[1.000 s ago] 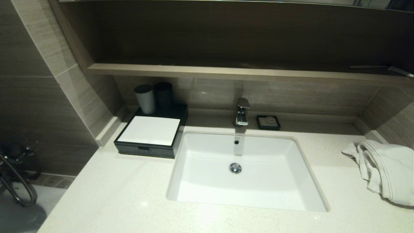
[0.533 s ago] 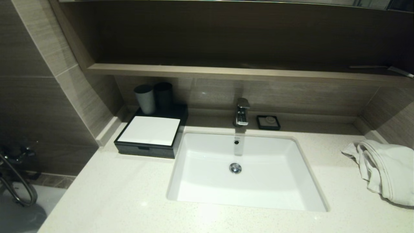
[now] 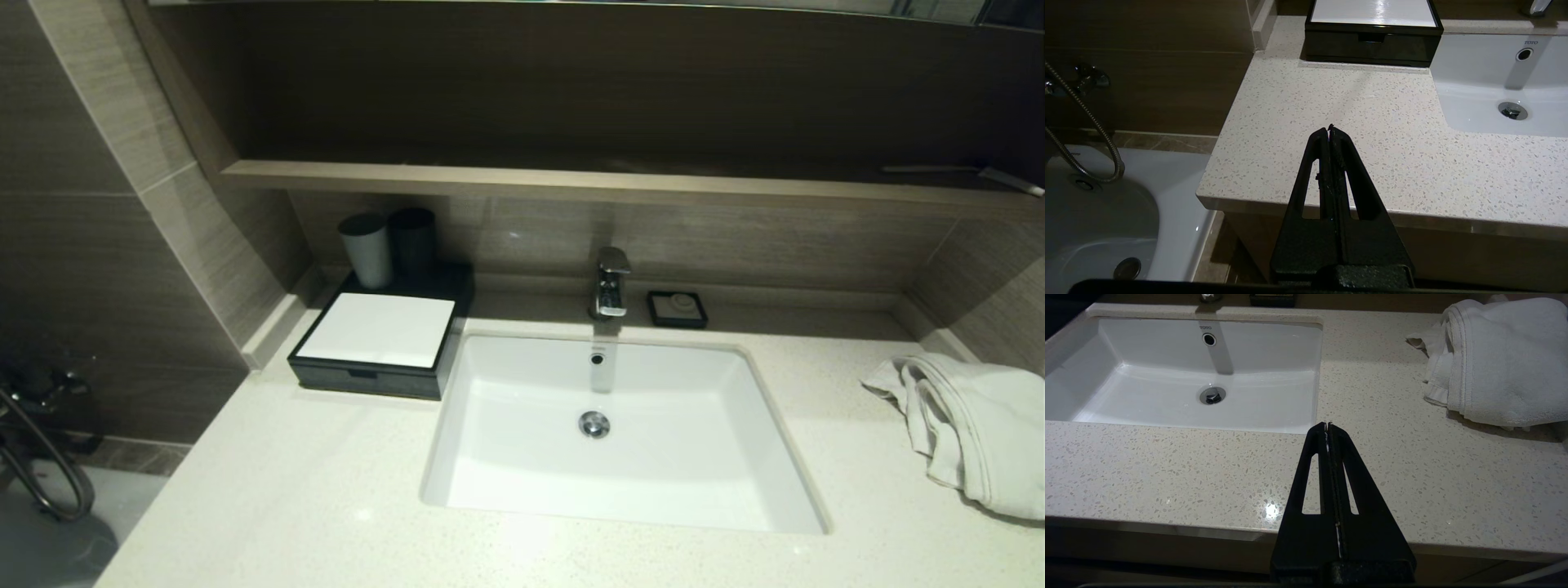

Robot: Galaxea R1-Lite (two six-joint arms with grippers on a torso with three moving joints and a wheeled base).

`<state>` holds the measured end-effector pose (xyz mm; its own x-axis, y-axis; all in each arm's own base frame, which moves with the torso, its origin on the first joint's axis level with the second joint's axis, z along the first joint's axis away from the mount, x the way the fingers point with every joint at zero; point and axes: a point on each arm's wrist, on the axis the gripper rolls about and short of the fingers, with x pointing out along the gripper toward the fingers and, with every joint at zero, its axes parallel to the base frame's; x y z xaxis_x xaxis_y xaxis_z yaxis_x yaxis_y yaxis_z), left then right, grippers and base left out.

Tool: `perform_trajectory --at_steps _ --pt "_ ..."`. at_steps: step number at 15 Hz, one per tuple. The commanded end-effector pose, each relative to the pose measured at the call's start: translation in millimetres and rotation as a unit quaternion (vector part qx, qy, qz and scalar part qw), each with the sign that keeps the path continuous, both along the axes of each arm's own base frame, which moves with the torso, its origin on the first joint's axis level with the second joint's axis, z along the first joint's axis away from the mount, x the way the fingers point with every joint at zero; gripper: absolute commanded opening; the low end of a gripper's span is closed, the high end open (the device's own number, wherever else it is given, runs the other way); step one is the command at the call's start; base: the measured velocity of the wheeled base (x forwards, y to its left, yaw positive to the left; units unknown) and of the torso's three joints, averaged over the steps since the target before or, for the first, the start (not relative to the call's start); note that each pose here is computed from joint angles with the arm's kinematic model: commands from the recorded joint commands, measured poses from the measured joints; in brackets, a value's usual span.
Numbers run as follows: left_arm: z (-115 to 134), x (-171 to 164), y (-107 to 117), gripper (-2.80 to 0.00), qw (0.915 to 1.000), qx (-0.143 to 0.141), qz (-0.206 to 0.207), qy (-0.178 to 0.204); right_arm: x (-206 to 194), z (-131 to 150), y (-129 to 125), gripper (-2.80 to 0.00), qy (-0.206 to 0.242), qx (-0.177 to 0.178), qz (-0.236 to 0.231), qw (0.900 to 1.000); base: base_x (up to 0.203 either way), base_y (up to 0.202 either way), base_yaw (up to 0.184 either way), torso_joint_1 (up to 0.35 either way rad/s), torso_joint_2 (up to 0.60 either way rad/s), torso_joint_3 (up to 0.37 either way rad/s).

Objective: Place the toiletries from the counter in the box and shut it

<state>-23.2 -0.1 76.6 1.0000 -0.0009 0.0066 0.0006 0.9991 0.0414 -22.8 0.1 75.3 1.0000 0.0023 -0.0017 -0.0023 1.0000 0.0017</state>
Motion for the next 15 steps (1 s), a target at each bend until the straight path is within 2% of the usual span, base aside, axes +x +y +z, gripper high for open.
perform_trajectory --at_steps 1,15 --pt "-0.5 0.3 0.0 -2.8 1.0 0.002 0.001 -0.001 0.1 0.0 0.0 -2.8 0.0 0.0 0.0 1.0 0.0 0.0 0.0 0.0 0.0 0.0" --pt "-0.2 0.4 0.0 -2.8 0.9999 -0.011 0.0 -0.001 0.0 0.0 0.0 -2.8 0.0 0.0 0.0 1.0 0.0 0.0 0.0 0.0 0.0 0.0"
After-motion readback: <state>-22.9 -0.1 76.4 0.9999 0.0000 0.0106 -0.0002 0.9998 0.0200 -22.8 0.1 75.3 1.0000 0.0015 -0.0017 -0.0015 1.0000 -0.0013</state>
